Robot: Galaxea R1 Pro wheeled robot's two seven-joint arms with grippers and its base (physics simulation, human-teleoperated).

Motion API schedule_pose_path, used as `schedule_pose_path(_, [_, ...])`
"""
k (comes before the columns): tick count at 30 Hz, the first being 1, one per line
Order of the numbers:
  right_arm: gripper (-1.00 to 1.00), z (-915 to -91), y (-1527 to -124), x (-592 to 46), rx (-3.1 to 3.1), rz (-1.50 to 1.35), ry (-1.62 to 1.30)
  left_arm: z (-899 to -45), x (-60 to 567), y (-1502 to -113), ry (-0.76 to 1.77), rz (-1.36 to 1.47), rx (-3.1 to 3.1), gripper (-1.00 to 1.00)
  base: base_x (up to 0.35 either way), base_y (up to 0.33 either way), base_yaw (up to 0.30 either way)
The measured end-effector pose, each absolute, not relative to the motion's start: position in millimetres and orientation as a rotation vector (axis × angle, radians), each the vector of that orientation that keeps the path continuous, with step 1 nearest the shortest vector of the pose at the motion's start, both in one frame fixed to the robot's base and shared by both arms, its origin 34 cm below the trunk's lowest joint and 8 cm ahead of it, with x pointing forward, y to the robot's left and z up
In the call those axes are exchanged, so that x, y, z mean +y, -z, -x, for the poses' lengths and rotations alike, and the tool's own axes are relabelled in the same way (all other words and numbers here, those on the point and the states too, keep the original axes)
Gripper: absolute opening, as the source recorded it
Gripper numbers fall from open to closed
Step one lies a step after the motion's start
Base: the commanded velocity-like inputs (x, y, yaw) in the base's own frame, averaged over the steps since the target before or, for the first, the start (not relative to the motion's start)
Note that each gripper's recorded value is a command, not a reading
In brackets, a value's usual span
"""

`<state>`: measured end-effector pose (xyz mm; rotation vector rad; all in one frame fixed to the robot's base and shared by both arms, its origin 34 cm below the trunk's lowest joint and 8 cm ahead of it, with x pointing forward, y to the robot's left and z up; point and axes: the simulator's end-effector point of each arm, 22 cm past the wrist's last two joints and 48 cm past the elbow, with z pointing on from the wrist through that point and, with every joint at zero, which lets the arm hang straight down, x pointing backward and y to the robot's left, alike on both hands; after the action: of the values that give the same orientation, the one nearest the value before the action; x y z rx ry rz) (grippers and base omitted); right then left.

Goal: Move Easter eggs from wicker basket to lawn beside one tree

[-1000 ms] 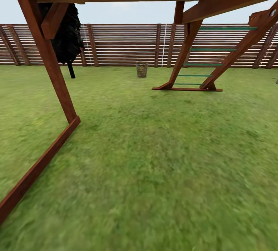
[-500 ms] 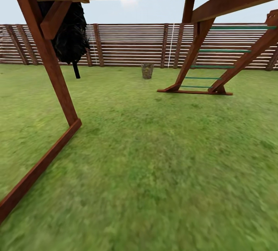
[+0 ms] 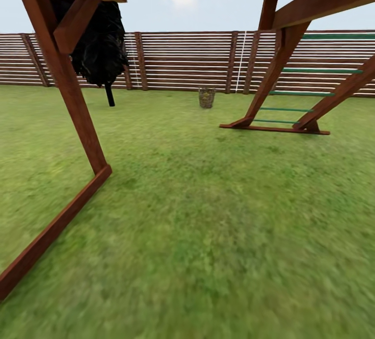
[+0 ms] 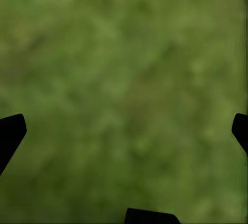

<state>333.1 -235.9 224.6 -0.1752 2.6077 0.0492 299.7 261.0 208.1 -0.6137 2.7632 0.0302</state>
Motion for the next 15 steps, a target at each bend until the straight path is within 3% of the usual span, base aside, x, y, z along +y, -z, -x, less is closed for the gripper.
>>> schedule_pose_path(15, [1.0,-332.4,-224.4,-235.8,2.609,0.177,-0.05,-299.6,261.1,-208.1,-0.03,0.614,2.763,1.0,0.314,-0.102,0.0])
